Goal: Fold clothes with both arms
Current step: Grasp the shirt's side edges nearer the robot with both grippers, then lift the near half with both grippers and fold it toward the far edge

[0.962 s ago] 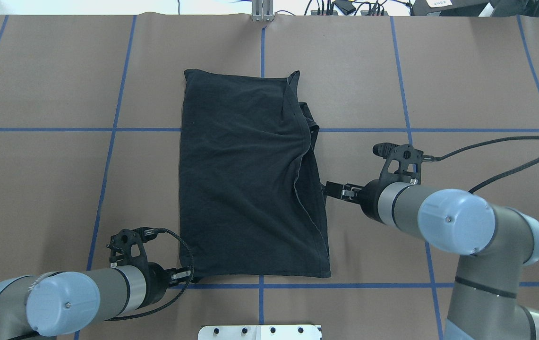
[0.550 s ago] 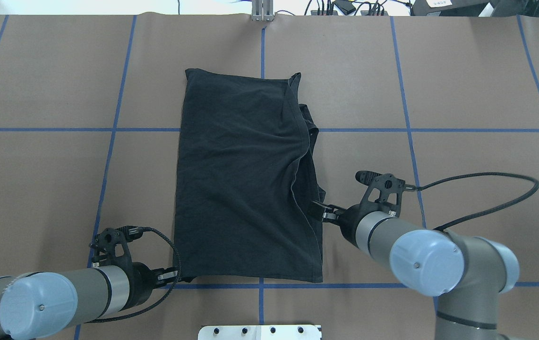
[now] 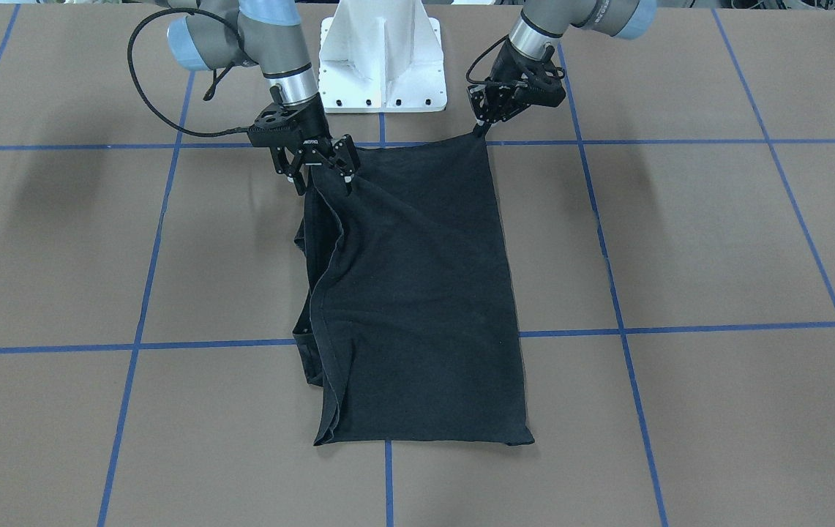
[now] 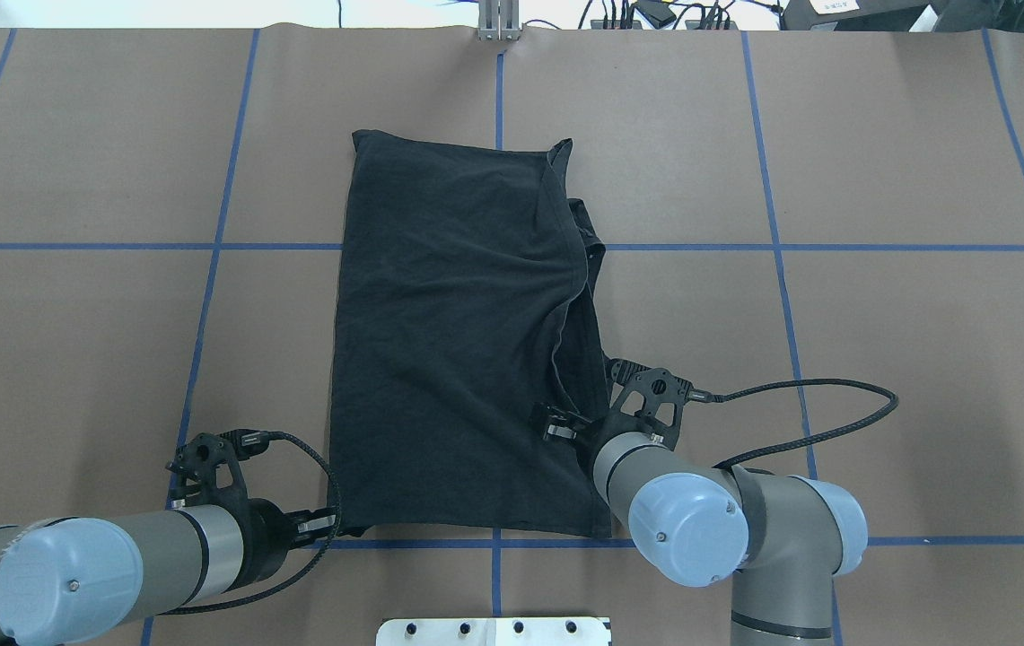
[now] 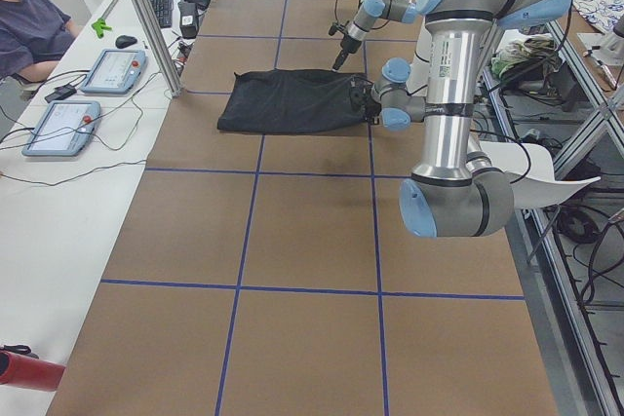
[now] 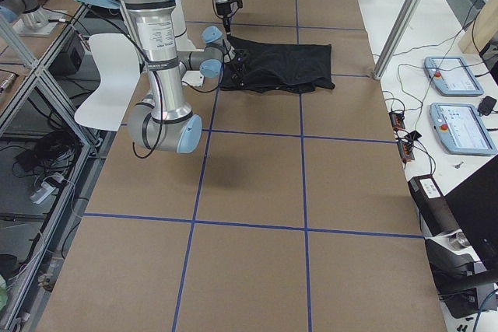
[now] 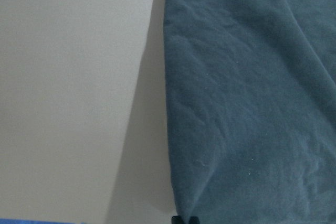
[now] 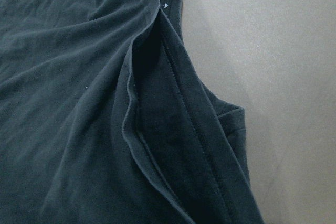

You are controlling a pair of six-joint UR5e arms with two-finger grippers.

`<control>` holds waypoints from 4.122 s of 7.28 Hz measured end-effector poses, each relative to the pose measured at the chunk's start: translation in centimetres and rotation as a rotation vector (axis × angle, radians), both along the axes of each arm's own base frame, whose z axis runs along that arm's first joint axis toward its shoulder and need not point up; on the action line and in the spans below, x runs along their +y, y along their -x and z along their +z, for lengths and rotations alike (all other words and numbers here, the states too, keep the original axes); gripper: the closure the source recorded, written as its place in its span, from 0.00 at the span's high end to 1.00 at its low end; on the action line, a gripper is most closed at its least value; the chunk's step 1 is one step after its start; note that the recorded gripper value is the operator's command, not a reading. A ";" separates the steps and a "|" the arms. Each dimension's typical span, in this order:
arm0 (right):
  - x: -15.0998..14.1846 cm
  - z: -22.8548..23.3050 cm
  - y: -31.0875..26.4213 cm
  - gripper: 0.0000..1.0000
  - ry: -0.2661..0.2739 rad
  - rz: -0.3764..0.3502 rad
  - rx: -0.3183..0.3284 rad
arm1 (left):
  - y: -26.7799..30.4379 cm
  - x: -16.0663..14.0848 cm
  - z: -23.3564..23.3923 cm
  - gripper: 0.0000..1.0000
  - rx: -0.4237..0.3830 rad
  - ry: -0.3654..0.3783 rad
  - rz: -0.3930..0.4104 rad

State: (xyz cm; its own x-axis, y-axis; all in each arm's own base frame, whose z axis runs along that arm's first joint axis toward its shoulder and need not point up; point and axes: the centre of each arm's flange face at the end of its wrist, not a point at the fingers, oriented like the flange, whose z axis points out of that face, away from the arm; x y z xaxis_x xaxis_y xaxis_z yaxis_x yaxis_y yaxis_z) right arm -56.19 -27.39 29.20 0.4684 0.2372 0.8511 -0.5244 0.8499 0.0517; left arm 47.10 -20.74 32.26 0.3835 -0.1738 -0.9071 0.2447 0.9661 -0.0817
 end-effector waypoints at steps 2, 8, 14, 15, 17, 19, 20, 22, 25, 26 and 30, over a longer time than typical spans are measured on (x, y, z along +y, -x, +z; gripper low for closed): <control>0.0 0.1 0.5 0.82 0.012 0.004 0.038 | -0.1 0.0 -0.2 0.00 0.004 0.000 0.001; 0.7 -0.5 1.9 0.70 0.024 -0.011 0.131 | -0.2 0.1 -0.5 0.00 0.012 -0.001 0.003; 0.5 0.0 2.5 0.00 0.027 -0.002 0.145 | -0.1 0.0 -0.6 0.00 0.013 -0.001 0.001; 0.1 -0.3 2.1 0.00 0.023 0.003 0.138 | -0.1 0.0 -0.7 0.00 0.015 -0.001 0.001; -0.3 -1.6 0.4 0.00 0.018 0.008 0.107 | 0.4 0.0 -1.6 0.00 0.035 -0.004 0.002; 0.5 -2.0 -2.9 0.00 0.013 0.004 0.082 | 2.2 0.3 -3.9 0.00 0.088 -0.007 0.003; 1.9 -2.6 -4.8 0.00 0.013 -0.013 0.081 | 3.3 0.5 -5.3 0.00 0.120 -0.006 0.001; 5.5 -6.0 -8.6 0.00 0.019 -0.061 0.072 | 6.0 0.9 -8.1 0.00 0.188 -0.001 0.001; 5.7 -8.6 -10.6 0.00 0.026 -0.052 0.048 | 6.5 -0.5 -10.7 0.00 0.193 0.002 0.007; 4.7 -8.9 -10.6 0.00 0.026 -0.030 0.046 | 6.4 -2.5 -11.4 0.00 0.181 -0.020 -0.015; -1.5 -8.4 -7.3 0.00 0.037 0.073 0.108 | 4.4 -15.3 -13.3 0.00 0.053 -0.121 -0.129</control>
State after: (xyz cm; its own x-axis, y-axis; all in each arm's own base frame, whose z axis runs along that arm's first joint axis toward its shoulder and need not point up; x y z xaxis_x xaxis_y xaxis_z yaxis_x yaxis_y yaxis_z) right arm -48.86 -28.92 20.79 0.5371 0.3047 0.7866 -0.5781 0.8120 0.0802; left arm 42.72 -36.05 18.96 0.3162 -0.1066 -0.9427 0.3655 0.9306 0.0174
